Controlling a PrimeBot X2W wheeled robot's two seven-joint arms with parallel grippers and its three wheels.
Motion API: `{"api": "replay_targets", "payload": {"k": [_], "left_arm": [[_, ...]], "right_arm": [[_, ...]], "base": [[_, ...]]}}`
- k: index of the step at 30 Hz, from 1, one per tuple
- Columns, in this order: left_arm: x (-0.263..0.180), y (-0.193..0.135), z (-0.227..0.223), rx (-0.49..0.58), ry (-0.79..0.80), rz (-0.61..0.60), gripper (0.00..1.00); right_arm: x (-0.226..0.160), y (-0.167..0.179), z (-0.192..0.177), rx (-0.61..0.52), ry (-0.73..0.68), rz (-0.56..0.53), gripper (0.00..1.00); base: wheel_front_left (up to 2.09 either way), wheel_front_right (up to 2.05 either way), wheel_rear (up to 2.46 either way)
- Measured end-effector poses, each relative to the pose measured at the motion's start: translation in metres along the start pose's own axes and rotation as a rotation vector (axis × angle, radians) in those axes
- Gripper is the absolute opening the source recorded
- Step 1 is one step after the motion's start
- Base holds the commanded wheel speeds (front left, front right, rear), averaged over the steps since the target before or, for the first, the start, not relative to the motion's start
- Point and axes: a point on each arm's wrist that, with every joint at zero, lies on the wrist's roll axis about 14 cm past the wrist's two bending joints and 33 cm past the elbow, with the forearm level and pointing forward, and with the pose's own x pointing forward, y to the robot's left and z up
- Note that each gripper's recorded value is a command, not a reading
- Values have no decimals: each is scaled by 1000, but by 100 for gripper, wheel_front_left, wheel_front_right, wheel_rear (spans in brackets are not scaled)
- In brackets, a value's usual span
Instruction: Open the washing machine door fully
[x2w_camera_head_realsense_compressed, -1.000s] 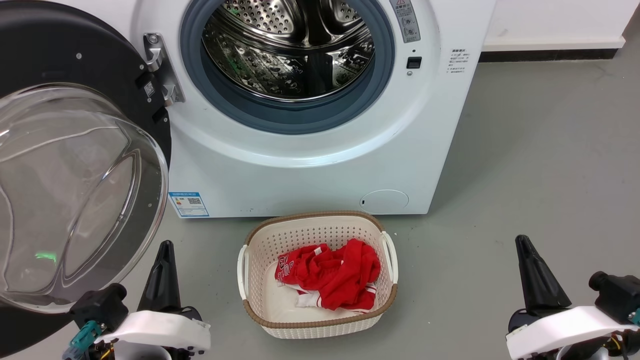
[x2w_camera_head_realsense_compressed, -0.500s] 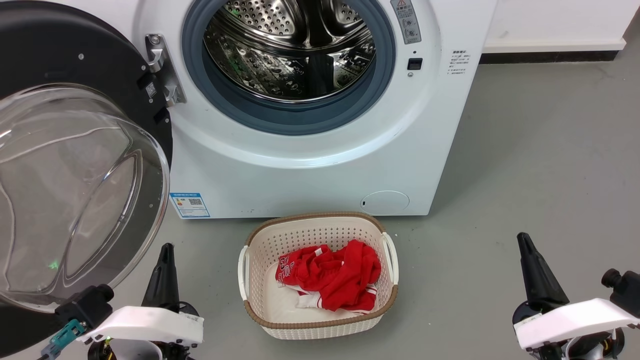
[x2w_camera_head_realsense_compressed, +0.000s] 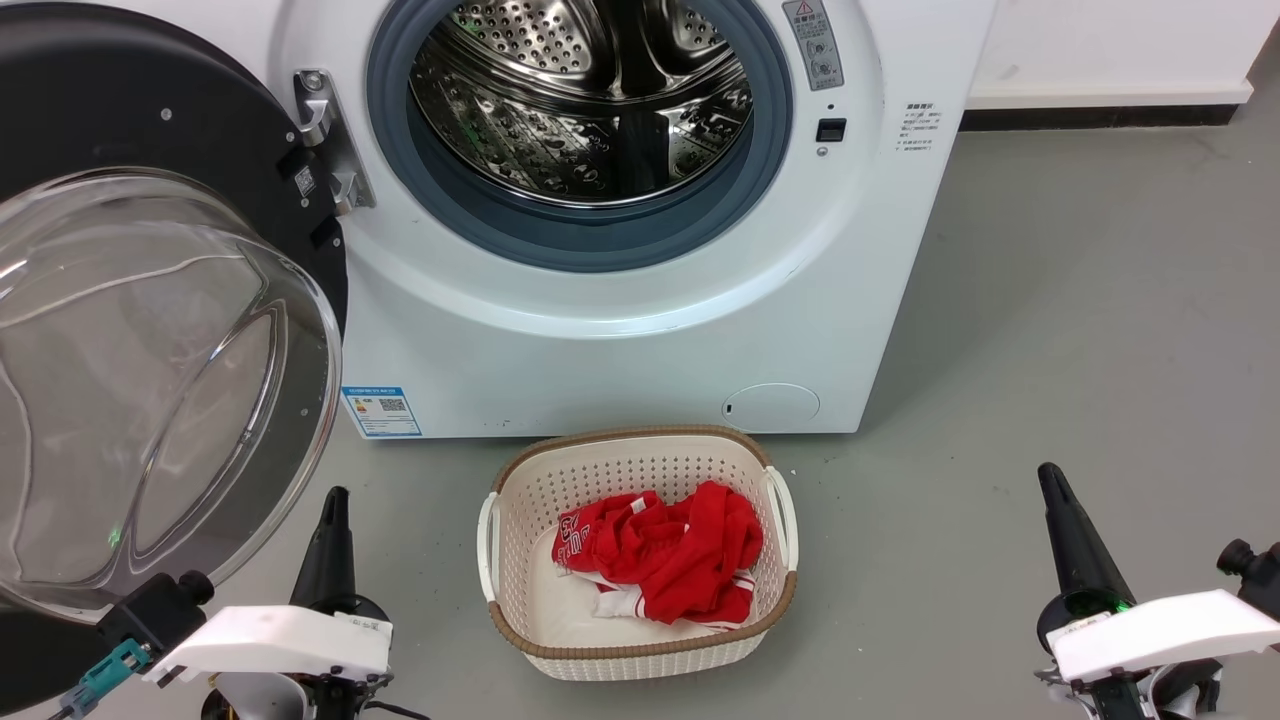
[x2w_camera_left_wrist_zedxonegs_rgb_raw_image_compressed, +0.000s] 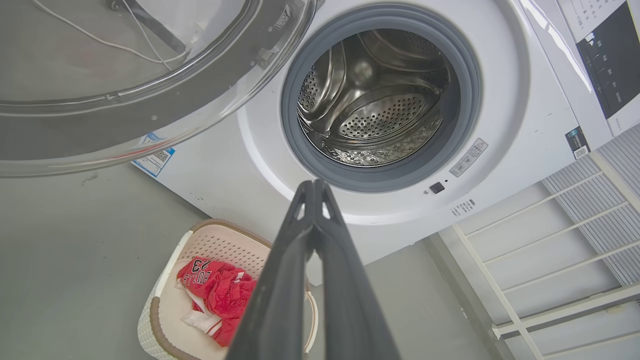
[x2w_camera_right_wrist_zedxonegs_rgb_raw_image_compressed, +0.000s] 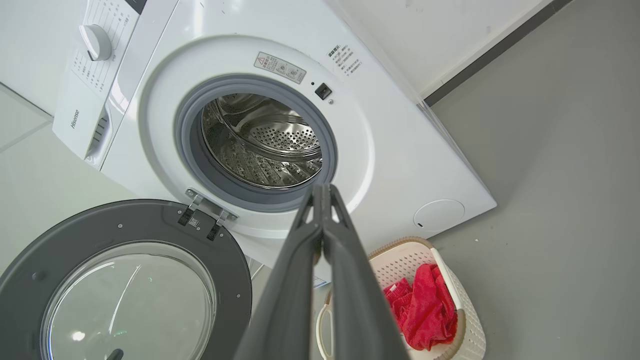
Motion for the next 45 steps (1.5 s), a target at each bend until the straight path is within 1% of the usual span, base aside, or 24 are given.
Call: {"api": "replay_targets", "payload": {"k": [22,45], "left_arm": [[3,3,-2,-264,28,10,0],[4,1,-2,-493,42,-4,0]], "right_arm": [[7,-6,2,265,-9,-17,0],[10,-13,2,490,-14,-35,0]], "base": [[0,0,0],[0,0,0]]}}
